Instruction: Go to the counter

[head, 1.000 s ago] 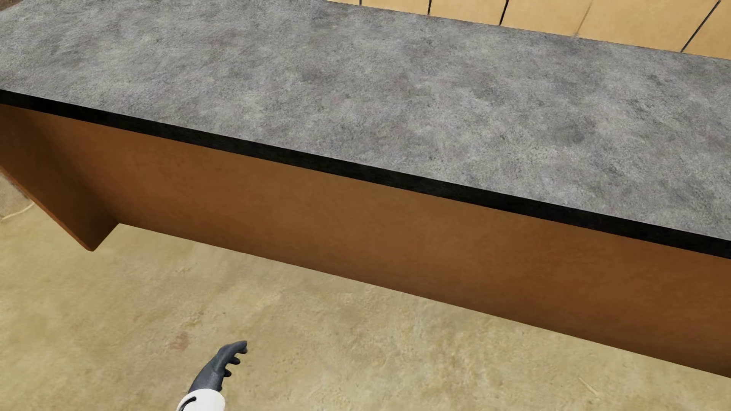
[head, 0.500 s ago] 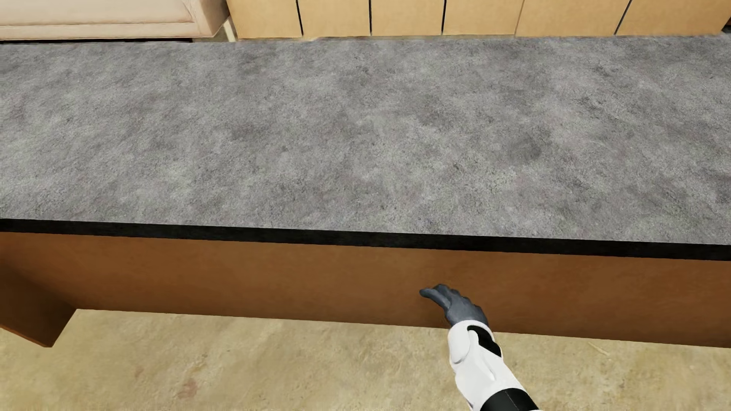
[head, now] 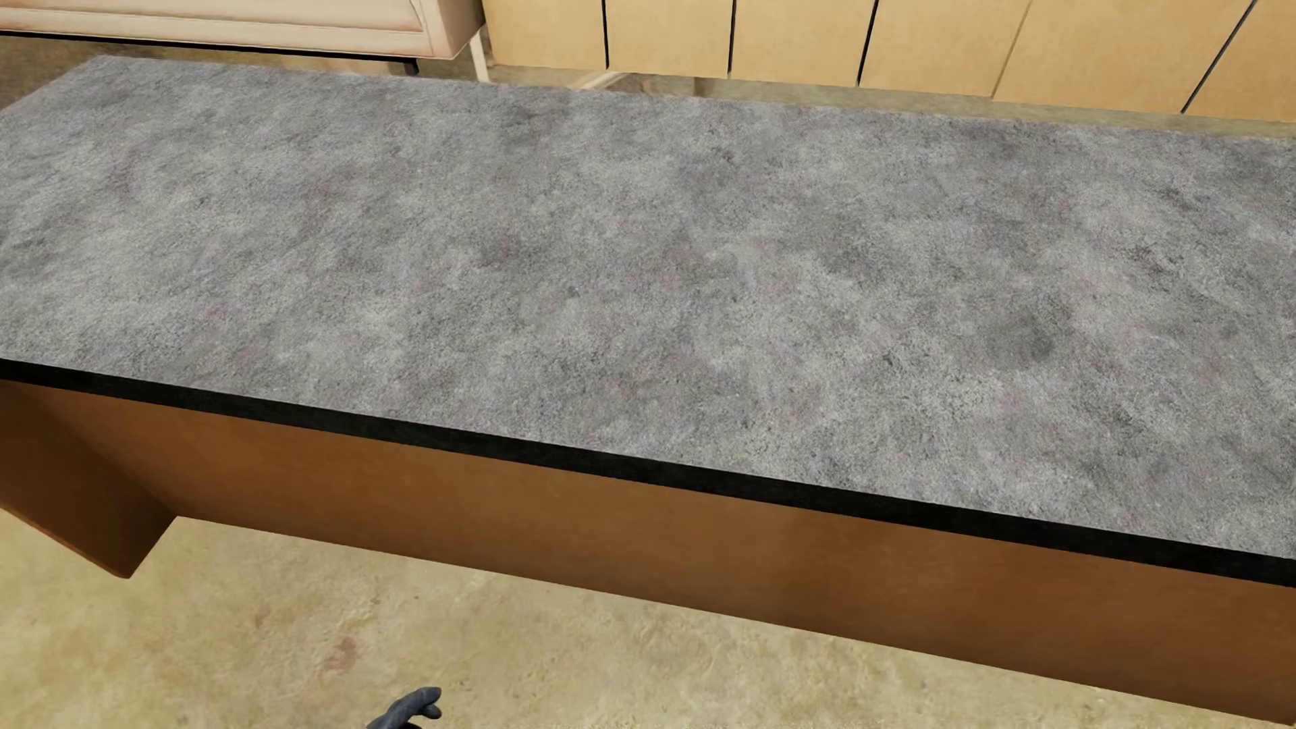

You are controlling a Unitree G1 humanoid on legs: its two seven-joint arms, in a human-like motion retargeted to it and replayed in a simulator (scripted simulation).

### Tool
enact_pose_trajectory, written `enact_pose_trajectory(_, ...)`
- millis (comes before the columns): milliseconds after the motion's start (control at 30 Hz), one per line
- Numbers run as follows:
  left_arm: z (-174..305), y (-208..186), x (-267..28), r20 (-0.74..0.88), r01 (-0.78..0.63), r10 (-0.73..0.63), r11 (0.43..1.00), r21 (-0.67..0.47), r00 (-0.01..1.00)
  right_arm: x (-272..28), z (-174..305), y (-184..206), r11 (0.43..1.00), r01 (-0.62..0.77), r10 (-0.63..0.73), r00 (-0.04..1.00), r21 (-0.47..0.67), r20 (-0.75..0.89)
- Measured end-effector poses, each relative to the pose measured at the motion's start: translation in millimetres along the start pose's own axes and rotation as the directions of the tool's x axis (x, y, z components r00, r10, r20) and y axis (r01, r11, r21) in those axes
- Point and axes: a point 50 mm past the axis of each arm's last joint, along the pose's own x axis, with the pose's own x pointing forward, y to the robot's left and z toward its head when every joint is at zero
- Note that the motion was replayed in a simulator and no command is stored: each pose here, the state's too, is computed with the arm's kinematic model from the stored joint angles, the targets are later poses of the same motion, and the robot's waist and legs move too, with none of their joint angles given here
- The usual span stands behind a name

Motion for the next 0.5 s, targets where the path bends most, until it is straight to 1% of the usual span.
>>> enact_pose_trajectory(33, -14, -7, -1, -0.07, 0.028, -0.029, 1.0, -0.007, 0.997, 0, 0, -3, 1.0, 0.021, -0.021, 1.0, 0.02, 0.004)
enact_pose_trajectory(100, -45, -19, -7, -0.236, 0.074, -0.086, 0.996, -0.058, 0.968, -1, 7, -17, 0.997, 0.073, -0.073, 0.997, 0.002, 0.016)
enact_pose_trajectory(133, -59, -25, -10, -0.312, 0.093, -0.115, 0.992, -0.085, 0.943, -2, 15, -29, 0.994, 0.109, -0.108, 0.994, -0.016, 0.033)
enact_pose_trajectory(200, -80, -37, -20, -0.414, 0.132, -0.17, 0.984, -0.119, 0.894, -6, 34, -56, 0.981, 0.191, -0.187, 0.978, -0.037, 0.095)
enact_pose_trajectory(233, -86, -40, -22, -0.429, 0.144, -0.19, 0.98, -0.138, 0.883, -10, 47, -71, 0.97, 0.24, -0.233, 0.963, -0.041, 0.137)
enact_pose_trajectory(300, -88, -41, -25, -0.414, 0.151, -0.194, 0.979, -0.134, 0.89, -21, 73, -96, 0.935, 0.352, -0.334, 0.913, -0.039, 0.236)
enact_pose_trajectory(367, -84, -36, -23, -0.382, 0.118, -0.162, 0.984, -0.136, 0.91, -33, 94, -115, 0.899, 0.439, -0.415, 0.851, -0.002, 0.323)
enact_pose_trajectory(433, -73, -26, -17, -0.33, 0.084, -0.12, 0.989, -0.121, 0.936, -44, 110, -126, 0.875, 0.483, -0.456, 0.801, 0.033, 0.388)
enact_pose_trajectory(500, -61, -14, -11, -0.274, 0.044, -0.069, 0.994, -0.097, 0.959, -51, 119, -131, 0.861, 0.508, -0.468, 0.774, 0.023, 0.427)
